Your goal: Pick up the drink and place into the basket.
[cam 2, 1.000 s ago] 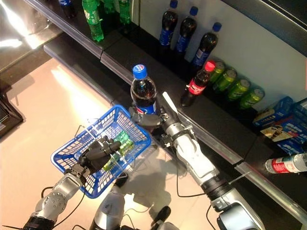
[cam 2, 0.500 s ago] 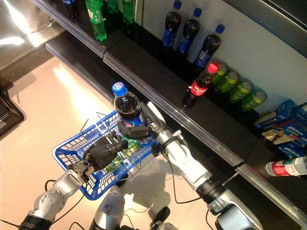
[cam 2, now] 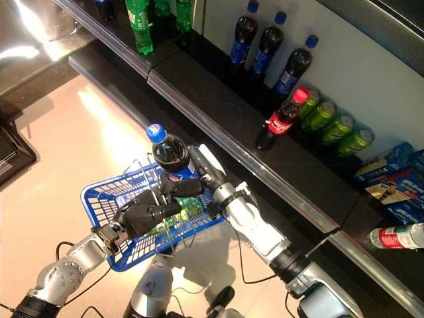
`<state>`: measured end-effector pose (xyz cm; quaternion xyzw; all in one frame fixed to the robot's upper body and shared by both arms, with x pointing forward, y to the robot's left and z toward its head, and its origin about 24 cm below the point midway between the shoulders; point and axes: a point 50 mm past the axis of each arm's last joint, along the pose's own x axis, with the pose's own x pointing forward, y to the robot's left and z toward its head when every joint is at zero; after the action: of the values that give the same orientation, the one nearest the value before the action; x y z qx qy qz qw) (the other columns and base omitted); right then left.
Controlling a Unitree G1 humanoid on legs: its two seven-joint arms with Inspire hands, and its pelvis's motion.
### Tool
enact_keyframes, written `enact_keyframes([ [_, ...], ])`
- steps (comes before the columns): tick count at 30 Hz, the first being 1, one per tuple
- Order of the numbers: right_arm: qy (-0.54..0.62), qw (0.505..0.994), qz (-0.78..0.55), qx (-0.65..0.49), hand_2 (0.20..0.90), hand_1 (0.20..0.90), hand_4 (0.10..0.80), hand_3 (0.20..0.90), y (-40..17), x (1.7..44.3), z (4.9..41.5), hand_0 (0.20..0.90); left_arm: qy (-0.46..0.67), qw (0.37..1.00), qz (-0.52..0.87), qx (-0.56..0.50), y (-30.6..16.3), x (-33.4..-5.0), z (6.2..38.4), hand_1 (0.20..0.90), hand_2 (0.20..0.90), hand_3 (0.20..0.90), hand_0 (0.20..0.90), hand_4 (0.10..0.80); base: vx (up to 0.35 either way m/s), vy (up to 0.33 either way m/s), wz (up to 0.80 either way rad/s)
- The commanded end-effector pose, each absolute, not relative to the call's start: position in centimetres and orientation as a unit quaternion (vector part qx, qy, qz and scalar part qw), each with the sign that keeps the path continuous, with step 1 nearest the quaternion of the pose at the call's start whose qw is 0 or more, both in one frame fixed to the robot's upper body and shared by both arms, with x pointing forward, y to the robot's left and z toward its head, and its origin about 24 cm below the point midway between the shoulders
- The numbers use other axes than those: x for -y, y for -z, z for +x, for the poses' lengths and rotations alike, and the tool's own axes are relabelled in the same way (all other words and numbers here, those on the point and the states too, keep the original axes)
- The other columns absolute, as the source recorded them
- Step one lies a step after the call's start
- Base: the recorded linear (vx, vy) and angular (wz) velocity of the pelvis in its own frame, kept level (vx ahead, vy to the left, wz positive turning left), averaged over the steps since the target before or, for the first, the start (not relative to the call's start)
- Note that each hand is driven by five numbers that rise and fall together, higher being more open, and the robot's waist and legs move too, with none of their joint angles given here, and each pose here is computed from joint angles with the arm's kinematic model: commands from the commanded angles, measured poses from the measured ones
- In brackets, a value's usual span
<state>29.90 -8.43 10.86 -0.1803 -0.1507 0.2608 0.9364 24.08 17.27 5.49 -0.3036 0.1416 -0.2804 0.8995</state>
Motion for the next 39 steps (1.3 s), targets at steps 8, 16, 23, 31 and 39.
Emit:
enact_keyframes([
  [8,-0.263,0.938,-0.176,0.139,0.300,0.300,0.100,0.200,-7.5,6.8,28.9,0.300,0.613,0.682,-0.347,0.195,-18.7,-10.8,20.3,0.300,0.300,0.200,0.300,0.100,0.008,-0.011,0.10],
  [16,-0.247,0.946,-0.192,0.085,0.300,0.300,0.100,0.200,-4.5,7.3,28.6,0.300,0.622,0.672,-0.345,0.206,-19.1,-10.9,19.9,0.300,0.300,0.200,0.300,0.100,-0.001,0.002,0.06],
  [23,-0.243,0.943,-0.221,0.061,0.300,0.300,0.100,0.200,-3.1,7.8,28.4,0.300,0.632,0.663,-0.342,0.210,-19.3,-11.0,19.6,0.300,0.300,0.200,0.300,0.100,0.000,0.000,0.00],
  [31,-0.259,0.918,-0.289,0.078,0.300,0.300,0.100,0.200,-3.1,7.6,28.5,0.300,0.651,0.650,-0.333,0.206,-19.4,-10.5,19.3,0.300,0.300,0.200,0.300,0.100,0.000,0.000,0.00],
  [39,-0.294,0.873,-0.371,0.113,0.300,0.300,0.100,0.200,-4.7,6.8,29.4,0.300,0.673,0.640,-0.316,0.195,-19.1,-9.9,19.1,0.300,0.300,0.200,0.300,0.100,0.000,0.000,0.00],
])
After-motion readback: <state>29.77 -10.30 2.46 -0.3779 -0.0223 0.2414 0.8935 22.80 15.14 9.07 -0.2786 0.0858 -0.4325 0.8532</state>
